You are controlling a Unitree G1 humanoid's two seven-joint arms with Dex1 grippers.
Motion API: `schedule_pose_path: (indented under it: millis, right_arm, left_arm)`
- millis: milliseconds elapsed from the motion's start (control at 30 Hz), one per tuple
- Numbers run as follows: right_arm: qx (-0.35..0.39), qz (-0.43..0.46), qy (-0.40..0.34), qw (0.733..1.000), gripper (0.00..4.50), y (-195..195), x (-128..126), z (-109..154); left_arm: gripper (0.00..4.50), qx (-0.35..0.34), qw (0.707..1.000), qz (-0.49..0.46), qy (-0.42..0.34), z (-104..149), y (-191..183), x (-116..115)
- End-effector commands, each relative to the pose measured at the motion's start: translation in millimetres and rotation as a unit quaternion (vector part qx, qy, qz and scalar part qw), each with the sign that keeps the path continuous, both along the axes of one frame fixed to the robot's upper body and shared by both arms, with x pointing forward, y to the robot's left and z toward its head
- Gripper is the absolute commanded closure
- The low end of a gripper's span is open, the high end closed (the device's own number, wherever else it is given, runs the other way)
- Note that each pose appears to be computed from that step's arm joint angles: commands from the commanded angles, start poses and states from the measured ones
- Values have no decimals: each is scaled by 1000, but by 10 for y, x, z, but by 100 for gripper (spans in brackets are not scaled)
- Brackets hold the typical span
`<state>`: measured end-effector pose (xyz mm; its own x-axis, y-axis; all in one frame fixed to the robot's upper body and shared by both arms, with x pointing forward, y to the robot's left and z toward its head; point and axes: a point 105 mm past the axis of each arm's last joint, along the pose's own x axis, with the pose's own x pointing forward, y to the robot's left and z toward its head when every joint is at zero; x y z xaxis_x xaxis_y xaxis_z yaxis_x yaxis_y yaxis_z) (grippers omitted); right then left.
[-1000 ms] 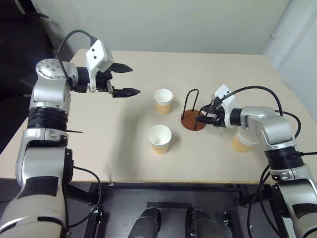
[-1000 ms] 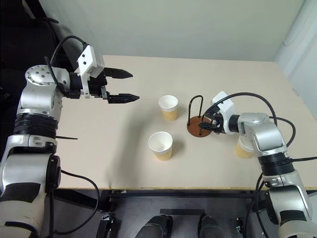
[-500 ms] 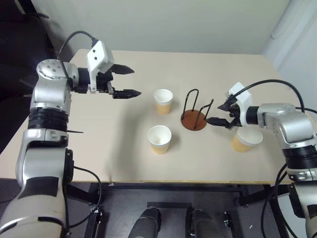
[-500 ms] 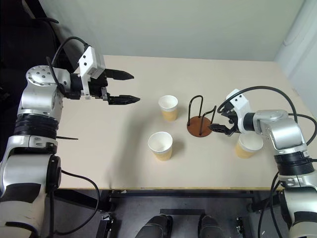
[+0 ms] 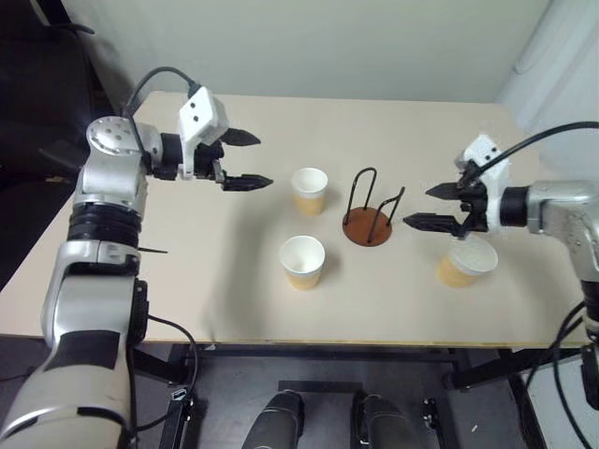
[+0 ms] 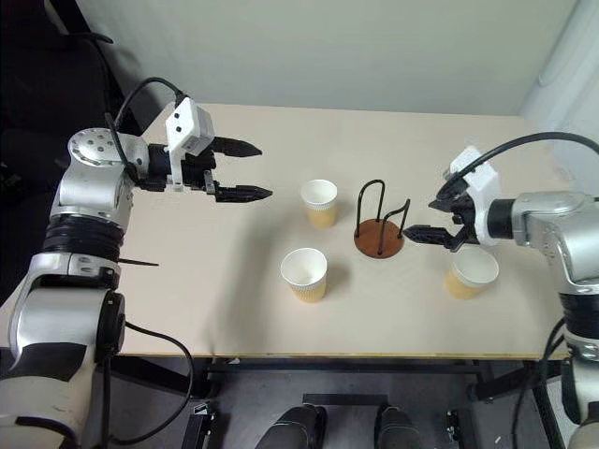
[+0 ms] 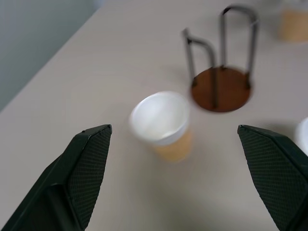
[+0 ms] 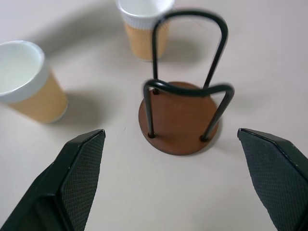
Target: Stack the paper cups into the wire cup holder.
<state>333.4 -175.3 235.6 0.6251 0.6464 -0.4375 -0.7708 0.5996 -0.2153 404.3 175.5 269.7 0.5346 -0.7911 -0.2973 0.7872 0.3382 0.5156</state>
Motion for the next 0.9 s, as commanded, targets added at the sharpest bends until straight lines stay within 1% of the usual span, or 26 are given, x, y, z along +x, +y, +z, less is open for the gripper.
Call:
schedule_pose_path:
  millis: [33, 233, 367, 467, 600, 800, 900]
  right_arm:
    - [-5, 45, -68, 997, 2, 105, -97, 307]
    - [-19, 104, -112, 988, 2, 256, -242, 511]
    - [-16, 129, -127, 983, 2, 317, -294, 598]
    - [-13, 134, -130, 982, 2, 327, -304, 637]
    - [-19, 133, -134, 982, 2, 297, -298, 678]
    - [-37, 120, -124, 984, 2, 192, -271, 679]
    - [-41, 121, -122, 984, 2, 174, -271, 675]
  left_arm:
    - [0, 46, 996, 26, -66, 155, 31, 72]
    - [0, 125, 986, 34, -101, 25, 21, 162]
    - [0, 147, 984, 14, -101, 16, -97, 188]
    - [0, 157, 983, -15, -92, 40, -223, 169]
    - [0, 196, 976, -36, -92, 31, -314, 164]
    - [0, 272, 955, -38, -108, 44, -405, 219]
    - [0, 310, 943, -22, -124, 77, -421, 279]
